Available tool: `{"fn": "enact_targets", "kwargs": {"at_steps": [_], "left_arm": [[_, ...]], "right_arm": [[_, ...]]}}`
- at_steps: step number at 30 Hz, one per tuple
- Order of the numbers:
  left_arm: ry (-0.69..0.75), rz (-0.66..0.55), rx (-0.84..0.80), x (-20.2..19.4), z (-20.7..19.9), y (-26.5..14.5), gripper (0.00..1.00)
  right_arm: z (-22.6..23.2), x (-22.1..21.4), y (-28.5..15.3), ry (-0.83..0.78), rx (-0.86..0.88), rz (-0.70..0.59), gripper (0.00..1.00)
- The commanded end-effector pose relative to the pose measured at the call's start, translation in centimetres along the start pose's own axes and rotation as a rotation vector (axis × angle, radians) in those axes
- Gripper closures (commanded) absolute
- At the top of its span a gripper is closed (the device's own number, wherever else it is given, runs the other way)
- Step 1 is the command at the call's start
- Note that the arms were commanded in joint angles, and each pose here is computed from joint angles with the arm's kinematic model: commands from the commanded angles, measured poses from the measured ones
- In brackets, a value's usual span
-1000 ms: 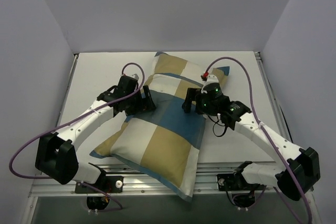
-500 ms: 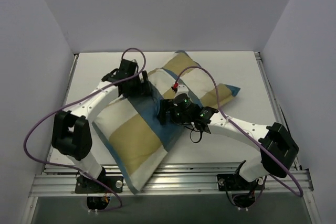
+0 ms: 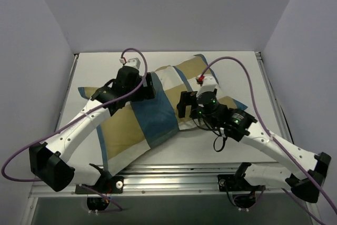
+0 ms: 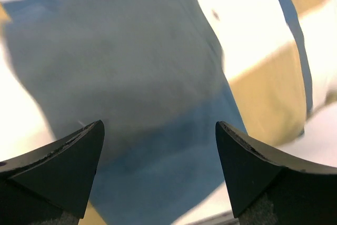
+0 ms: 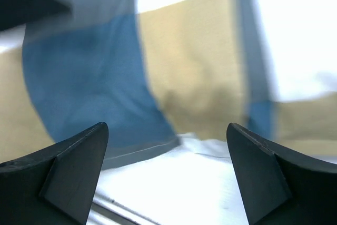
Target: Remove the pillowcase from the pillow
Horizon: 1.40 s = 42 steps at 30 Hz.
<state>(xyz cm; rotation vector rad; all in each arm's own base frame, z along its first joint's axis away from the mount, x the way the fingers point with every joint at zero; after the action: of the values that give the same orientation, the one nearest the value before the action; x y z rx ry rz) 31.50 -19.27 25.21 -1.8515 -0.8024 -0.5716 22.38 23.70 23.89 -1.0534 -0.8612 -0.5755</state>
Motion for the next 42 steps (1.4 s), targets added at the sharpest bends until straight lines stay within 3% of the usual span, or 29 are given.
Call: {"fn": "enact_targets", "kwargs": {"at_steps": [1, 4, 8, 16, 22, 28, 35, 38, 42], "left_arm": [[0.037, 0.039, 0.052, -3.9, -0.7, -0.2, 0.05], [0.04, 0.083, 0.075, -6.8, -0.7, 0.1, 0.05], [0.026, 0.131, 0.188, -9.2, 2.3, 1.5, 0.05], [0.029, 0.102, 0.368, -5.0, 8.6, 4.7, 0.06], [0.085, 0.006, 0.208, -0.9, 5.1, 5.0, 0.06], [0.065, 0.002, 0.19, -1.1, 4.6, 3.9, 0.06], [0.088, -0.088, 0.076, -1.1, -0.6, -0.8, 0.06], [0.063, -0.103, 0.049, -1.0, -1.6, -1.7, 0.05], [0.042, -0.108, 0.075, -1.1, -1.6, -1.1, 0.05]], "right_arm": [[-6.8, 2.3, -2.7, -0.031, -0.296, -0.076, 0.1], [-9.2, 2.4, -2.5, -0.039, -0.331, -0.051, 0.1], [-10.5, 1.5, -1.0, -0.066, -0.365, -0.021, 0.1], [-9.7, -1.7, 3.2, -0.089, -0.288, 0.036, 0.1], [-7.0, -5.1, 5.9, -0.085, -0.197, 0.092, 0.1], [-2.2, -7.4, 6.9, -0.076, -0.072, 0.127, 0.1], [0.8, -6.1, 5.5, -0.067, 0.05, 0.077, 0.1], [-0.8, -4.6, 4.5, -0.077, -0.022, 0.018, 0.1], [-6.7, -1.9, 4.4, -0.046, -0.178, 0.01, 0.1]]}}
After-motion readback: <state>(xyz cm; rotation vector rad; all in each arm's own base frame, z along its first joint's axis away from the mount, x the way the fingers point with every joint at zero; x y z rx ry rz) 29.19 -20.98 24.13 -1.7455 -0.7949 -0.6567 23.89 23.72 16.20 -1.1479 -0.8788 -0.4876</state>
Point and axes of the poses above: each gripper's point midway between its finger pads, its own y axis out along the fingers, its own z axis along the line the jaws close on, x = y × z, the point moved 3 cm from there along -y, back along the fingers, and after that the axes turned 3 degrees about -y, right-handed, at the moved point
